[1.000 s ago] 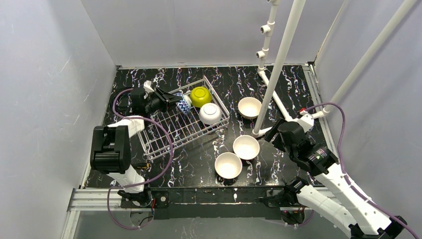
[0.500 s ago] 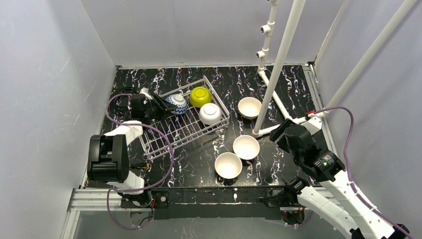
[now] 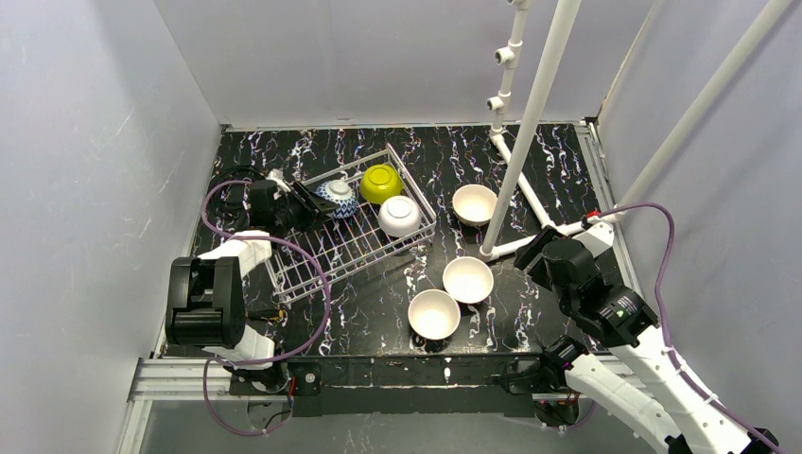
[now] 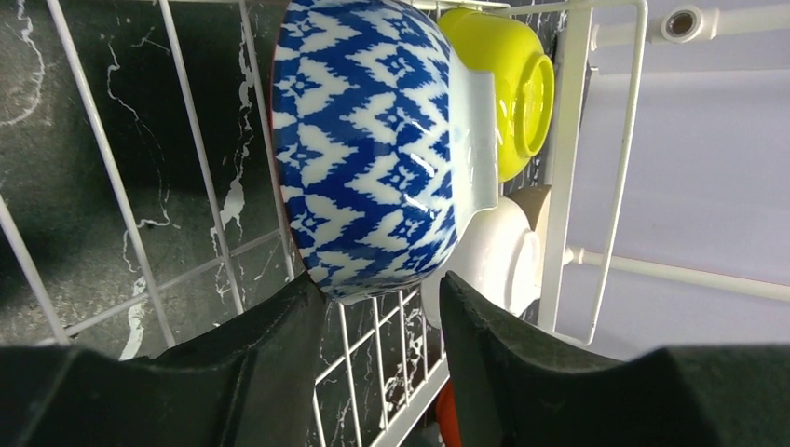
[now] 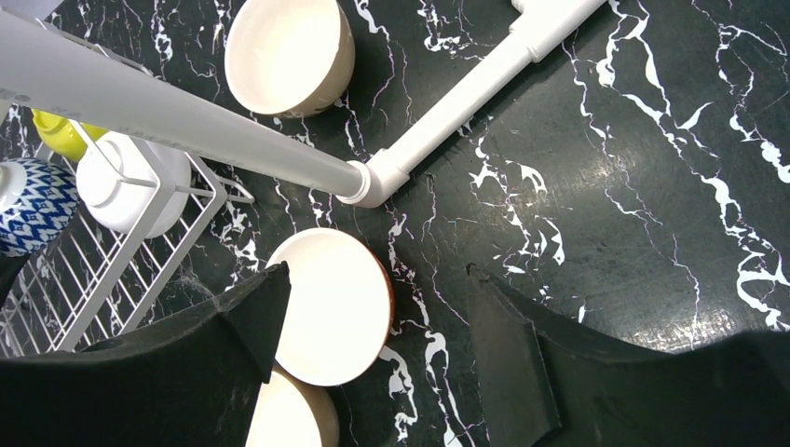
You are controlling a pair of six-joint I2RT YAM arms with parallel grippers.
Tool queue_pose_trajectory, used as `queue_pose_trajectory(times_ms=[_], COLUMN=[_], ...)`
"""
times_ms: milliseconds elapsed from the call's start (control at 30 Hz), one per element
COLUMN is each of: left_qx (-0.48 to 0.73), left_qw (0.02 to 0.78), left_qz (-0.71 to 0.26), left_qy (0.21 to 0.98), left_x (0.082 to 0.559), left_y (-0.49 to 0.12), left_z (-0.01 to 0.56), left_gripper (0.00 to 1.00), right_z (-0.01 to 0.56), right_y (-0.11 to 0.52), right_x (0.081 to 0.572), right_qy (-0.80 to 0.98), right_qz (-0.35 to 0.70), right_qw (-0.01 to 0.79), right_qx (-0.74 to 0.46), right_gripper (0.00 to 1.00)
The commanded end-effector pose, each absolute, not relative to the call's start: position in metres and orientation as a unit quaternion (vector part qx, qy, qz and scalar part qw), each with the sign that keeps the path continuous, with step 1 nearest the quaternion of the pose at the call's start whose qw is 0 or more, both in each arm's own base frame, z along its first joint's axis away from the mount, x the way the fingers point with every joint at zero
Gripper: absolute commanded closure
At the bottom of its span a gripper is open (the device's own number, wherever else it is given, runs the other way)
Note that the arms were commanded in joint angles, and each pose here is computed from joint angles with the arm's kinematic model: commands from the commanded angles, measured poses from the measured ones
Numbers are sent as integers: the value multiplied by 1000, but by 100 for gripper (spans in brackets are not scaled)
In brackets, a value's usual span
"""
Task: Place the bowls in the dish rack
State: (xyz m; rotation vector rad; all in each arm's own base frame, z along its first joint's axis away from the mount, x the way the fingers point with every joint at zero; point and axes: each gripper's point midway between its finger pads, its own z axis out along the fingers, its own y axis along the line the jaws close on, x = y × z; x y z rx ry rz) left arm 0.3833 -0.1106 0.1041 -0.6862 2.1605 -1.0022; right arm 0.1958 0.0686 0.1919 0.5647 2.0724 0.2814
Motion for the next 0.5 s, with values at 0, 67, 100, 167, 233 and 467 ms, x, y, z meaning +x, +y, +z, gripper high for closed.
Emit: queue_pose_trajectory(times_ms=[0,67,100,167,233,467], left_qx=[-270,-276,-278,-282,-282,-243], left_qw=[307,305,306,309,307,277], left_qz=[-416,-421,-422,-419,-422,-453], left_qy=[812,809,807,806,805,812], left_x=[372,370,370,369,369,364], left_y=[-119,-122,-123,-124,-127,-154], left_z=[115,116,117,116,116,119], left_gripper=[55,55,55,54,53,47], right_z=[196,195,194,194,193,193], right_y=[61,62,63,64,65,62], right_x=[196,197,197,198,197,196], right_qy=[837,837,838,838,839,839], right_qz=[103,107,108,109,110,106], right_qw=[483,483,482,481,480,481], right_qx=[235,235,233,232,230,229], right_gripper=[22,22,22,22,22,22])
